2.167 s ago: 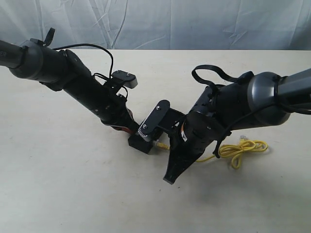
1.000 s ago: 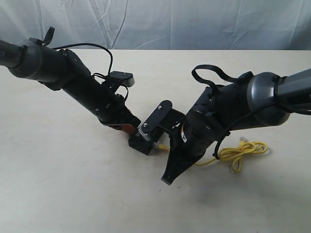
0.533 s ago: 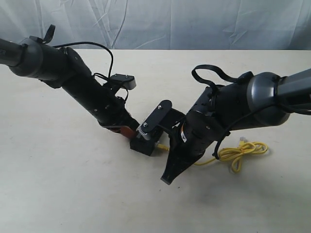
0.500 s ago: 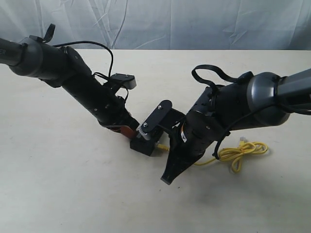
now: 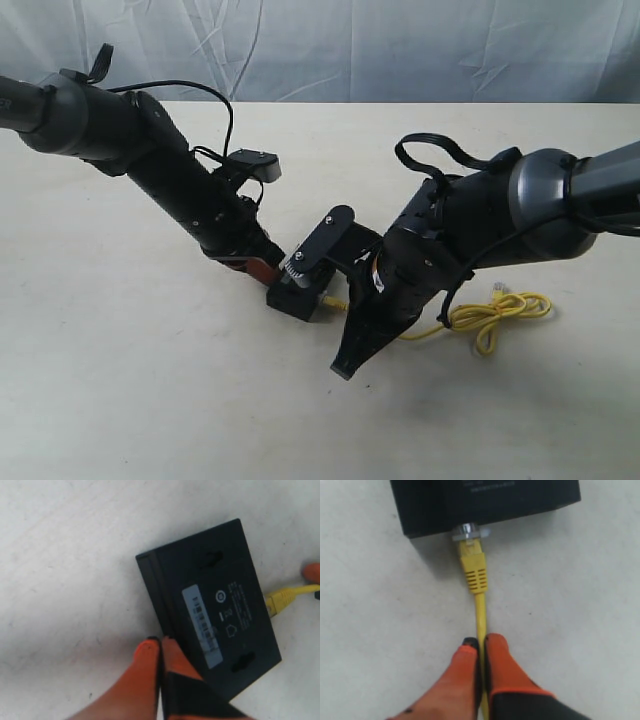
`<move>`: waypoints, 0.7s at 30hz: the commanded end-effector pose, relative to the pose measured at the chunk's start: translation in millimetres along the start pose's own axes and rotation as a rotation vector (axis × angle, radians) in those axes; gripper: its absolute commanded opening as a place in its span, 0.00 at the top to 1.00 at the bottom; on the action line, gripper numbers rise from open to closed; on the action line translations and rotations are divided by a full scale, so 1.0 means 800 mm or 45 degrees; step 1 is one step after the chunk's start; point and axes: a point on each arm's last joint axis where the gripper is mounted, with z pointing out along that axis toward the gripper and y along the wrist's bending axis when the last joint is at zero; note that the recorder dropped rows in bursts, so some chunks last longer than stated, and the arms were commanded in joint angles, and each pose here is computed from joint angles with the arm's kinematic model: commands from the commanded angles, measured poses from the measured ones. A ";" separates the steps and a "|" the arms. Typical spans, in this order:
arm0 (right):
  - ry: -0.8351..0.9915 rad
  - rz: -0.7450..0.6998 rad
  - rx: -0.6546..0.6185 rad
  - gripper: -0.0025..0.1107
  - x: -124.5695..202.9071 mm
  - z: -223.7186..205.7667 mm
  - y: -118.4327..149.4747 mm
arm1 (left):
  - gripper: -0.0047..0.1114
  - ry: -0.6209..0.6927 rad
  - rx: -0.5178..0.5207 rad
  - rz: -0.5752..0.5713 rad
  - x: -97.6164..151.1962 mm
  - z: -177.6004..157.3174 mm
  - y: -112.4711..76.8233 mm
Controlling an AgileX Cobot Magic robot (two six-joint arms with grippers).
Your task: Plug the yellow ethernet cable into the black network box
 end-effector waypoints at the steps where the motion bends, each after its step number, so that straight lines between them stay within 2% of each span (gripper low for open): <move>1: -0.050 0.002 0.006 0.99 -0.005 -0.004 -0.001 | 0.96 -0.009 0.013 0.004 -0.003 -0.005 -0.005; 15: -0.047 0.002 0.006 0.98 -0.005 -0.004 -0.001 | 0.96 0.008 -0.014 0.031 -0.001 -0.005 -0.002; 17: -0.050 0.002 0.006 0.91 -0.005 -0.004 -0.001 | 0.96 0.009 -0.015 0.033 -0.001 -0.005 -0.002; 21: -0.048 0.002 0.006 0.66 -0.005 -0.004 -0.001 | 0.96 0.012 -0.022 0.039 -0.001 -0.005 -0.001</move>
